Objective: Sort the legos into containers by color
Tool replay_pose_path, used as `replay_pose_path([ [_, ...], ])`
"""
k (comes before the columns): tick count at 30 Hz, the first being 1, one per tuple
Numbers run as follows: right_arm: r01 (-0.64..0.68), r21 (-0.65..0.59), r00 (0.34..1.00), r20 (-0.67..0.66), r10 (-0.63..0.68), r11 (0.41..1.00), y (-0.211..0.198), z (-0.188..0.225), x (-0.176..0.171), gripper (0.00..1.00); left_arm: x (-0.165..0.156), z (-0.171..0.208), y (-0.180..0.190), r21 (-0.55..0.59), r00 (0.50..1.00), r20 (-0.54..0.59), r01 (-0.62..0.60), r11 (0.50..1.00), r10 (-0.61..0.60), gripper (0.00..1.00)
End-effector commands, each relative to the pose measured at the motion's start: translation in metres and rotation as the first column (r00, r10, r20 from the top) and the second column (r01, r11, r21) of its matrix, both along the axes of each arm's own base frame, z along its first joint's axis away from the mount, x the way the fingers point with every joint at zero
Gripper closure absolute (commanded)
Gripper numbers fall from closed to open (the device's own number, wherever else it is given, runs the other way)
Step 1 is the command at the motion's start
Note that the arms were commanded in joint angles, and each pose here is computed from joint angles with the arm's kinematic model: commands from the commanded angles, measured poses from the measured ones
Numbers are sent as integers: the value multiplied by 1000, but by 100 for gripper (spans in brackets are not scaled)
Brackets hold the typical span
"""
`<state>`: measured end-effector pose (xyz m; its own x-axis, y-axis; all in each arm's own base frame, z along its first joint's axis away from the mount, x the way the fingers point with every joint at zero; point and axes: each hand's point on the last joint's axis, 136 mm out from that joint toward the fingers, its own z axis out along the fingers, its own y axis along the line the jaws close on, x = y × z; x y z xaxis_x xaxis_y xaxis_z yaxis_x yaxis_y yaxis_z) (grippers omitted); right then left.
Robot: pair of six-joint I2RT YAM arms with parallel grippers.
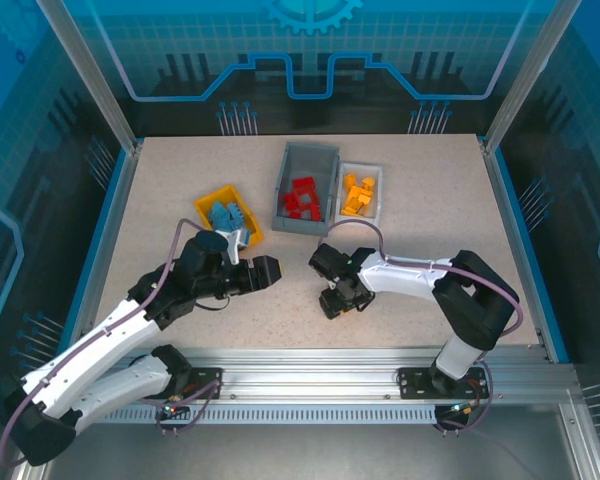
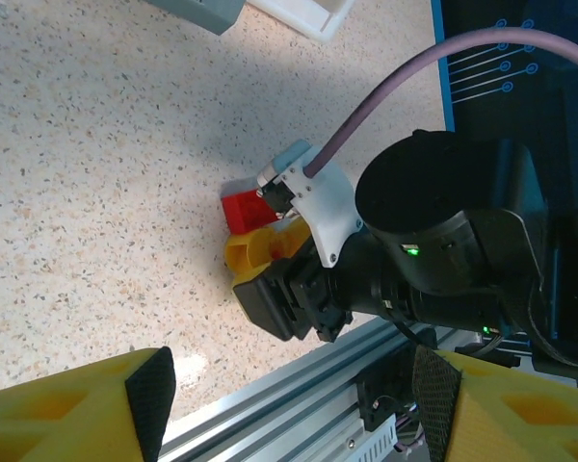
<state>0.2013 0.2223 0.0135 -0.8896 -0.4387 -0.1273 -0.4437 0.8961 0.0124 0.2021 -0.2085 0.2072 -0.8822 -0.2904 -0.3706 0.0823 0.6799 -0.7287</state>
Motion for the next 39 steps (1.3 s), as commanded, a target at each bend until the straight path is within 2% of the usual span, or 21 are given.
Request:
replay_pose_path([
  [1, 7, 20, 1000, 0, -7, 1000, 4, 1, 3, 48, -6, -12, 4, 16, 999, -38, -23, 1000, 24, 30],
  [5, 21, 28, 1000, 18, -22, 999, 2, 5, 1, 60, -5, -10, -1, 10, 999, -29, -17, 1000, 17, 30],
  [9, 38, 55, 998, 43, -41, 998, -2, 22, -6, 66, -4, -7, -7, 0, 1000, -15, -3, 1000, 3, 30],
  [15, 116, 136, 985, 110, -131, 984, -27, 73, -10, 68, 0, 8, -23, -41, 999, 38, 31, 999, -30, 30],
  [19, 222, 244, 951, 158, -264, 944, -53, 112, 11, 68, 7, 29, -43, -65, 992, 116, 67, 996, -59, 30],
  [25, 323, 364, 884, 215, -416, 874, -72, 149, 82, 70, 25, 63, -77, 0, 963, 262, 63, 998, -61, 30],
  [29, 374, 410, 843, 225, -489, 832, -74, 162, 145, 70, 51, 60, -89, 117, 954, 297, 7, 993, -42, 30],
  [35, 466, 382, 790, 226, -570, 798, -79, 154, 237, 67, 74, 43, -120, 197, 951, 294, 41, 980, -99, 30],
  [39, 518, 354, 776, 189, -602, 779, -79, 135, 282, 67, 80, 34, -130, 211, 948, 296, 54, 976, -116, 30],
])
